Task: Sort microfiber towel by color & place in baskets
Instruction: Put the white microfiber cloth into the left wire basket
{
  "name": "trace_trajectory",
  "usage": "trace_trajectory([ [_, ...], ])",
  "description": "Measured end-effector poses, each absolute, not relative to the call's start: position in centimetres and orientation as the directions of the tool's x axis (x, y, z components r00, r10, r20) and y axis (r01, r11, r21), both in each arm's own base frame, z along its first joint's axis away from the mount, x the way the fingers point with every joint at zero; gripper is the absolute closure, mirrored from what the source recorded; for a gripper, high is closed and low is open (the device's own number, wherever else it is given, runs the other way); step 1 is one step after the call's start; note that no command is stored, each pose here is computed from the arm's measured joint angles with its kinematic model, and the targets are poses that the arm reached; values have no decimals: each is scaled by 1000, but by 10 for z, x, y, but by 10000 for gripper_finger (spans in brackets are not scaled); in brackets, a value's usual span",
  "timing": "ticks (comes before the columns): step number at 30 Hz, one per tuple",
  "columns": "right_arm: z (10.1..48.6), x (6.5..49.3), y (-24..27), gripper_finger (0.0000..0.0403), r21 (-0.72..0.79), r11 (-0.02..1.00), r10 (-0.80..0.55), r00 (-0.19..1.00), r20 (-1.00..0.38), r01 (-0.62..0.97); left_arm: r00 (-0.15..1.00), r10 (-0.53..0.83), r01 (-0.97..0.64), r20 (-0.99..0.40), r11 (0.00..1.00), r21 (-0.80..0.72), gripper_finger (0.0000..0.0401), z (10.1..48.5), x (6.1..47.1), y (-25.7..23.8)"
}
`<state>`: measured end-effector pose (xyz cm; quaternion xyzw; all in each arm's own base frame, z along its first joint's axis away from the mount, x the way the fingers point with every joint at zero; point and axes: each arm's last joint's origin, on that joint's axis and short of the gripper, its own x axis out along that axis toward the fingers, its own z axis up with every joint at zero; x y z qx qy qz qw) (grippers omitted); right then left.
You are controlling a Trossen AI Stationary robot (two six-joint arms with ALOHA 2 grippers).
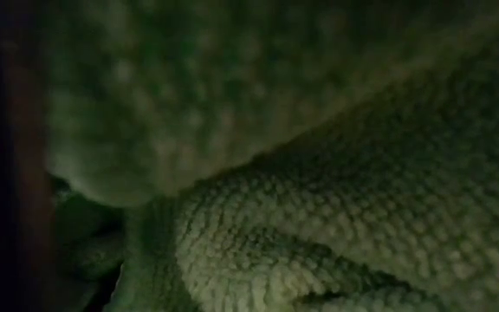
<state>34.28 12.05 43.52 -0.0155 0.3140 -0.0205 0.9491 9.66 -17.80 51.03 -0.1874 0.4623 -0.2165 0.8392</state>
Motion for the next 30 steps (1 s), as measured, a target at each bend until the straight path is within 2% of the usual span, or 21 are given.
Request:
trace_trajectory([
  [5,433,342,120,207,-42,999,-53,790,-611,35,502,-537,213,-678,837,-505,401,515,93,-175],
  [16,430,338,122,207,-27,998,-58,762,-644,54,533,-437,333,-724,896,-295,401,500,98,-191],
  [24,427,338,123,207,-20,998,-58,756,-652,59,491,-305,335,-816,931,-146,401,461,108,-213],
  [30,425,339,123,207,-23,998,-60,751,-657,60,452,-204,271,-868,959,-84,401,426,114,-225],
])
